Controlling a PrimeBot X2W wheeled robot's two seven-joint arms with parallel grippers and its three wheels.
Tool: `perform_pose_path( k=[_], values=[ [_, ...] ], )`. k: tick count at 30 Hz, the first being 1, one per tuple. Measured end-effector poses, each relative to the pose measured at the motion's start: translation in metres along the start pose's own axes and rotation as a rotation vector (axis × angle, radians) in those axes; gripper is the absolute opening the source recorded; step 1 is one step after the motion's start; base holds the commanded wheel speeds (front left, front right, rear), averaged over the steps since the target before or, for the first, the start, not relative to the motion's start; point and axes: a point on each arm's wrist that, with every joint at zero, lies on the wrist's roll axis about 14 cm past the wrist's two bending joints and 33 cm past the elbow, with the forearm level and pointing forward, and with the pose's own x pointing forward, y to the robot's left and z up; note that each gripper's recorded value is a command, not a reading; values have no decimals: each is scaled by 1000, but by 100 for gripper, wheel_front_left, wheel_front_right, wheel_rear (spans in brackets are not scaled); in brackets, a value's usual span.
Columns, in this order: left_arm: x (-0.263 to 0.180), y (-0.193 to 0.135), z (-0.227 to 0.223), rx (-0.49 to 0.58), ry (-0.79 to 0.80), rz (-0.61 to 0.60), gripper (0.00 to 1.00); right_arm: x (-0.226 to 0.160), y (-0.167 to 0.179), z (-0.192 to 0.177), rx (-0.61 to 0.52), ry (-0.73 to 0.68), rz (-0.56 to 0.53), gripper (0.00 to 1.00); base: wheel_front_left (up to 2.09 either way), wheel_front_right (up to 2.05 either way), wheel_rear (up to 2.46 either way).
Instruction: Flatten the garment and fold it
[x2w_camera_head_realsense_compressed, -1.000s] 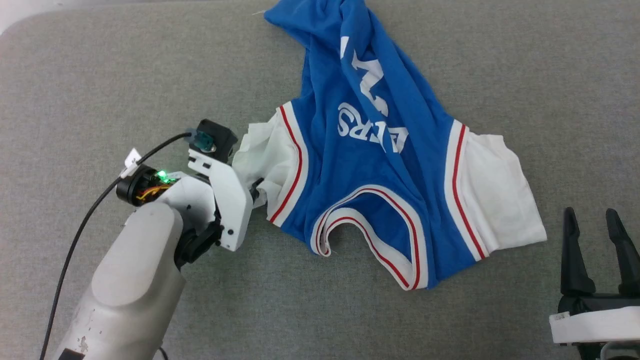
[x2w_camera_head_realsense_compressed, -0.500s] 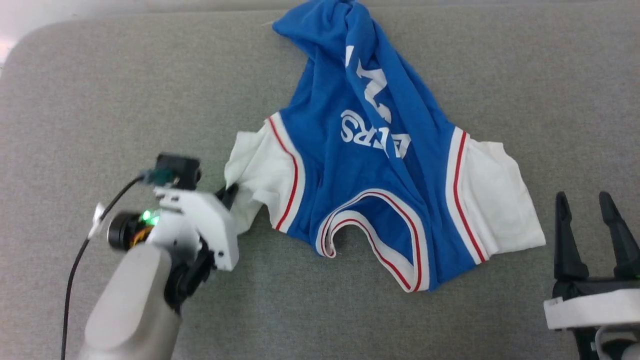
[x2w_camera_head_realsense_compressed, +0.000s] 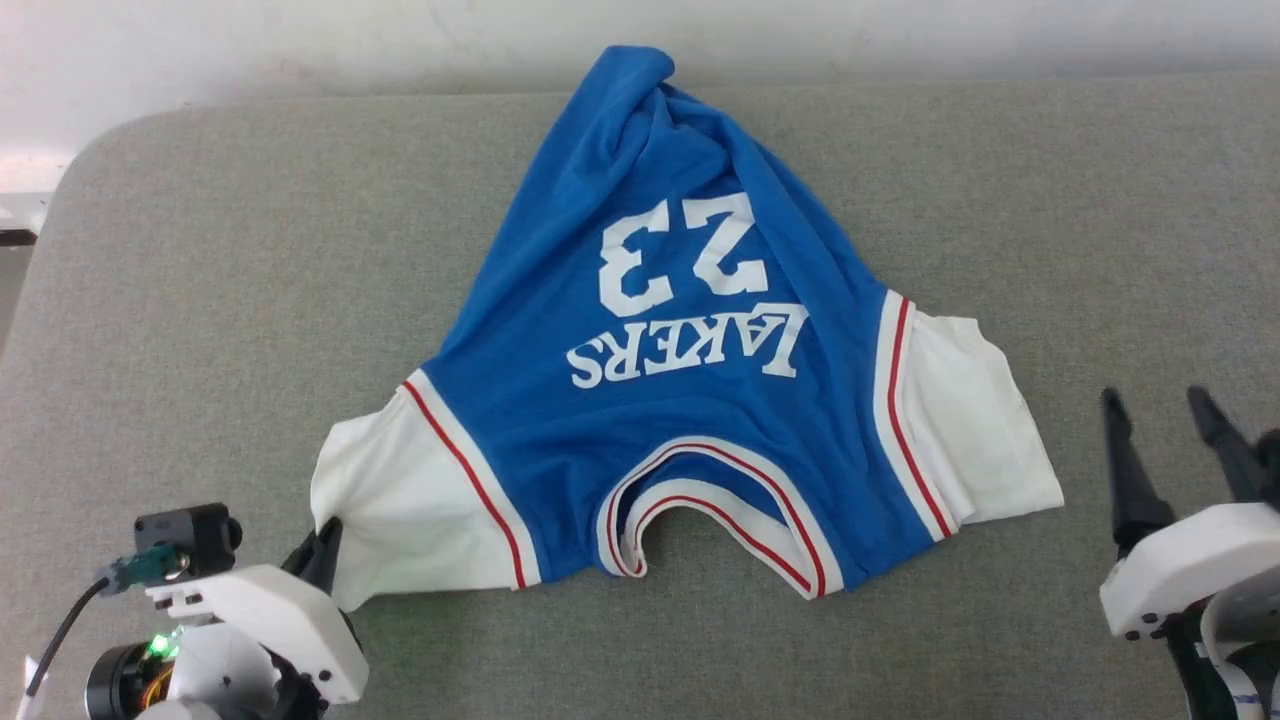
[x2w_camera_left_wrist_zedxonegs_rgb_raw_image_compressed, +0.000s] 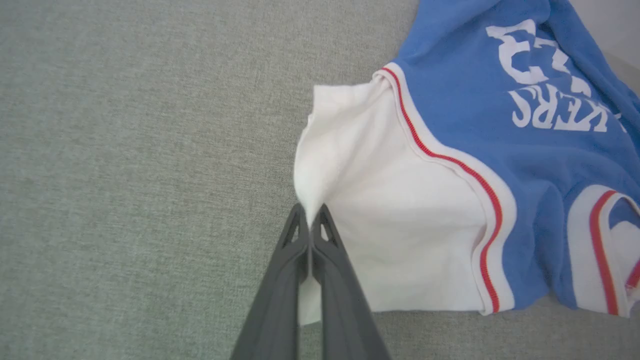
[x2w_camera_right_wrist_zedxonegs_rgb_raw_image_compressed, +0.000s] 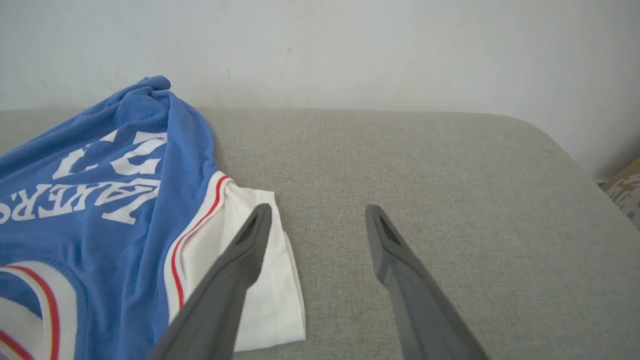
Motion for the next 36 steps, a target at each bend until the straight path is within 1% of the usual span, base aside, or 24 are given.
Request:
perform_pose_path(
  k=[7, 13, 18, 23, 30, 31, 32, 33, 34, 36],
  values=[
    [-15, 0, 8, -23, -33, 10, 0, 0, 4, -38, -25, 253, 13, 100, 0, 0, 0],
    [-14, -3, 7, -19, -14, 4, 0, 8, 7, -68, -109, 407, 68, 100, 0, 0, 0],
    [-7, -4, 1, -13, 19, 3, 0, 20, 18, -90, -142, 496, 127, 100, 0, 0, 0],
    [-1, -2, 1, -7, 29, 7, 0, 27, 23, -104, -150, 552, 153, 100, 0, 0, 0],
    [6, -3, -2, 4, 49, -2, 0, 46, 26, -112, -141, 598, 172, 100, 0, 0, 0],
    [7, -3, -1, 5, 50, -2, 0, 47, 28, -114, -132, 615, 178, 64, 0, 0, 0],
    [7, -2, -1, 5, 51, -1, 0, 48, 29, -115, -127, 630, 184, 38, 0, 0, 0],
    [7, -1, -2, 4, 52, 2, 0, 49, 31, -117, -125, 645, 191, 15, 0, 0, 0],
    [7, 0, -2, 3, 55, 5, 0, 50, 33, -117, -119, 658, 199, 0, 0, 0, 0],
    [7, 2, -4, 1, 60, 11, 0, 50, 38, -117, -105, 676, 214, 0, 0, 0, 0]
  ],
)
